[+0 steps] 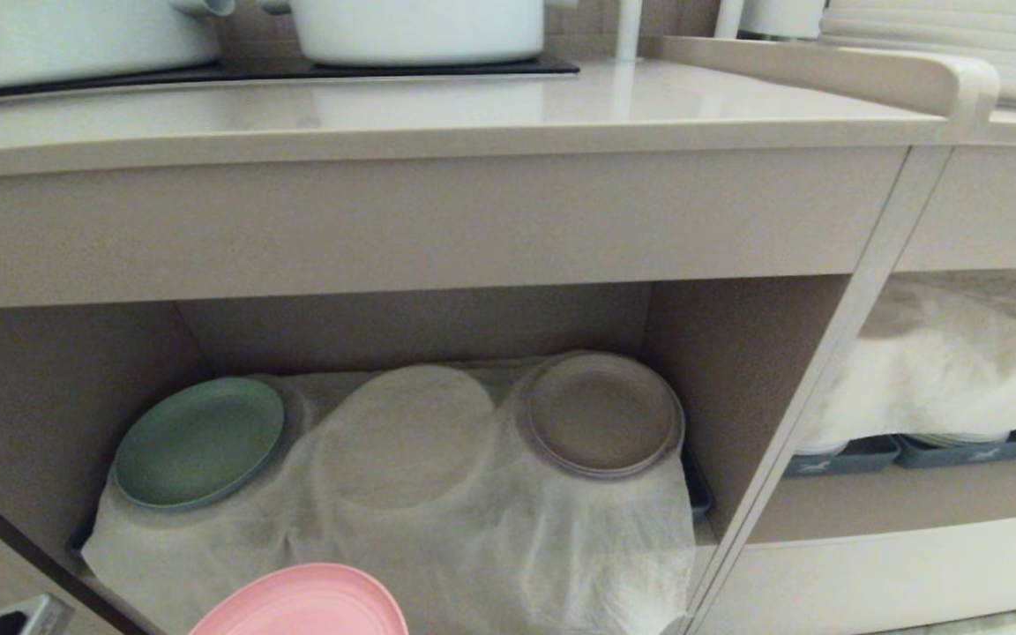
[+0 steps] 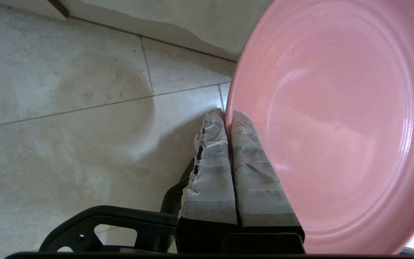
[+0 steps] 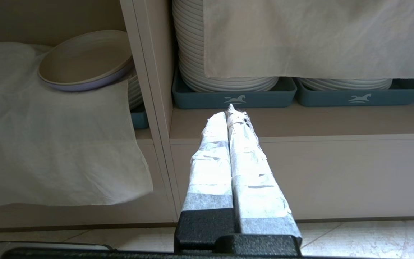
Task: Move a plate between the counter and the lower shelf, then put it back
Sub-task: Put the plate
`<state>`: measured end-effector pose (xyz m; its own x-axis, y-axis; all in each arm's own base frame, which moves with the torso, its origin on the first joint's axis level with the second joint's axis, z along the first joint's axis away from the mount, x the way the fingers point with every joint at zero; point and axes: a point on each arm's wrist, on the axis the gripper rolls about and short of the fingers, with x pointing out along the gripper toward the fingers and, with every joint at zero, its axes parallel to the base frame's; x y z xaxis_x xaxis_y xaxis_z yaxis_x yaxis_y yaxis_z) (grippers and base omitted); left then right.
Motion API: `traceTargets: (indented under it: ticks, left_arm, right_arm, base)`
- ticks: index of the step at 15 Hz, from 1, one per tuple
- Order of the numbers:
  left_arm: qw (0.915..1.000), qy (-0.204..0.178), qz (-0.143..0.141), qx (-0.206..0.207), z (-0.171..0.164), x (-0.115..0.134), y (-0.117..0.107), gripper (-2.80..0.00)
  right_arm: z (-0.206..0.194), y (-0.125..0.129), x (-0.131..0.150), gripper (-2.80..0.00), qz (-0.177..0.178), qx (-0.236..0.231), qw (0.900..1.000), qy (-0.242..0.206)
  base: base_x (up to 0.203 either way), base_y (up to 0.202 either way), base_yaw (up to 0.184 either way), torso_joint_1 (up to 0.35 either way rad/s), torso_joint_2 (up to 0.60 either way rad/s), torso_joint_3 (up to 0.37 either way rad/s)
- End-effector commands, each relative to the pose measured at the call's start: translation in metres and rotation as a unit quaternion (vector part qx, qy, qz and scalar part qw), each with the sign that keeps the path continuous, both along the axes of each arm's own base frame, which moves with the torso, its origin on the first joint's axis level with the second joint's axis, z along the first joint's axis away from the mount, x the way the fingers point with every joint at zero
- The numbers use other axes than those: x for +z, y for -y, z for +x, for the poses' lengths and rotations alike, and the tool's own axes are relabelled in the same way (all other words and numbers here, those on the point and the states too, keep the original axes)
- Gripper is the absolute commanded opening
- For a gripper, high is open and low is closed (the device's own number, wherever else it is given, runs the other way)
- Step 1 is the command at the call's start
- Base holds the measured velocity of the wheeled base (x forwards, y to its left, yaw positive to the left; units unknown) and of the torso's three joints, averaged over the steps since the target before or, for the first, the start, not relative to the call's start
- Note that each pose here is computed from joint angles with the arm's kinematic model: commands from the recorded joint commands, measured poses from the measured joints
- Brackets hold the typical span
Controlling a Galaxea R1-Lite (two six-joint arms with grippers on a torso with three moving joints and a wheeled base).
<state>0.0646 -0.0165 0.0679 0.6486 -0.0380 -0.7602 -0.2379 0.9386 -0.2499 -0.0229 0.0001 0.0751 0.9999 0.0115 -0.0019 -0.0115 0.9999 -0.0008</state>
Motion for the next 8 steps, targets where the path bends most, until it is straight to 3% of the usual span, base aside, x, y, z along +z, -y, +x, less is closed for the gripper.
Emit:
traceTargets:
  ticks: [1,8]
  left_arm:
    - [1.0000,0.005,-0.003,0.000,-0.0007,0.0006,0.0000,-2.80]
    - [1.0000,0.004,-0.002,-0.002,-0.0007,0.0005,0.0000,-2.80]
  right_arm:
    - [0.0001,0.0000,0.0000,-2.80,0.000,0.001,1.000,-0.001]
    - [0.0001,0.0000,0.0000,-2.80,0.000,0.000,1.000,-0.001]
  base:
    - [0.000,0.000,0.000,0.000,0.00,0.000]
    - [0.000,0.000,0.000,0.000,0.00,0.000]
